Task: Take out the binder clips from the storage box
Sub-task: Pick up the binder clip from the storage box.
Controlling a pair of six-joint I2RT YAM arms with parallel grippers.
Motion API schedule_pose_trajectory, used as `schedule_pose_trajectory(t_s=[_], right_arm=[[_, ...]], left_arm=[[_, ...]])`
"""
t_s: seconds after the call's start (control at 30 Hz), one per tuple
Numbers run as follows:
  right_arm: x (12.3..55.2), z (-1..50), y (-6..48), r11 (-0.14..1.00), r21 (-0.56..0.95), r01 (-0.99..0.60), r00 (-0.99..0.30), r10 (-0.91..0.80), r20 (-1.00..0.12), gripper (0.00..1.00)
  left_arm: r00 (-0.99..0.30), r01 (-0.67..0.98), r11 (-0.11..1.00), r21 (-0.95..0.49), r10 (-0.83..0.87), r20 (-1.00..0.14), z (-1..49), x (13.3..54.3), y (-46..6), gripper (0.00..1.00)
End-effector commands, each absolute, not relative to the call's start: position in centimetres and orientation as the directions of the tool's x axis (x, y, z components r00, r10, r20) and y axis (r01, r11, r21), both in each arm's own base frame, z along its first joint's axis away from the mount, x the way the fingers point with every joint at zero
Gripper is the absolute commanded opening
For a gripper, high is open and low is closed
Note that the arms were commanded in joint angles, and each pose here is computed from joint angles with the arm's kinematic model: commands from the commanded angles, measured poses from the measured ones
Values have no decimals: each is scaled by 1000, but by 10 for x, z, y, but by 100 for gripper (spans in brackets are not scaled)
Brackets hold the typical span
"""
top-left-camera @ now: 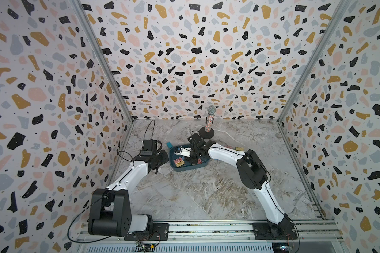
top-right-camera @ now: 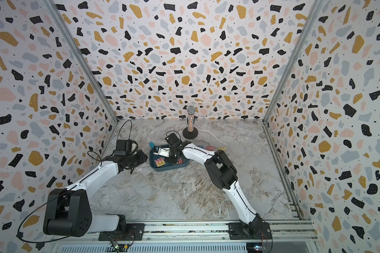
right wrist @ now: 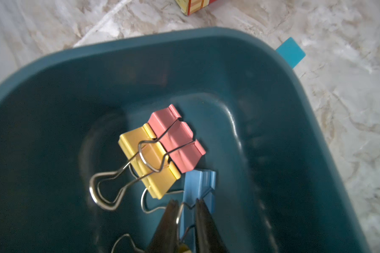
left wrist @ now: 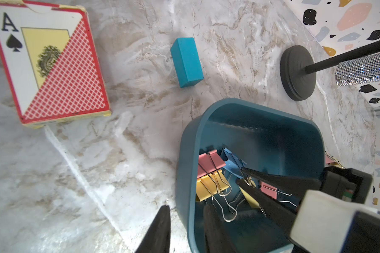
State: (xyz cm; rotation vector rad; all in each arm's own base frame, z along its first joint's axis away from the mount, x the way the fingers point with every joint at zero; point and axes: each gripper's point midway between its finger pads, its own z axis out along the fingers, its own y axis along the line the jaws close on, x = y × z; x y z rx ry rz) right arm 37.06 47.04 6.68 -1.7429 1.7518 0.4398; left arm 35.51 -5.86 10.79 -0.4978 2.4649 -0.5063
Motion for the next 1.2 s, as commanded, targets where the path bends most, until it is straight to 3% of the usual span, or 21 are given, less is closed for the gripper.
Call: schedule_pose_trajectory(t_s=[0.0,0.2,0.73,1.17], right_arm=[[371,81,474,85,-192,-978,60,-764,-643,9],[375,88,475,96,-210,-973,65,-758,-648,0],[407,121,454,161,-322,-933,88,-765,-638,0],[411,151,447,169,-275,-946,93,-673,-734,0]], left_arm=[[-749,-209,863,-460,-443,-492,124,361,-57,30],[-750,-208,864,-459,-442,-492,124,361,-57,30],[-752,-208,864,-459,-441,-489,124,360,-57,30],[-753,-208,867,-454,-438,-491,124,359,-57,30]])
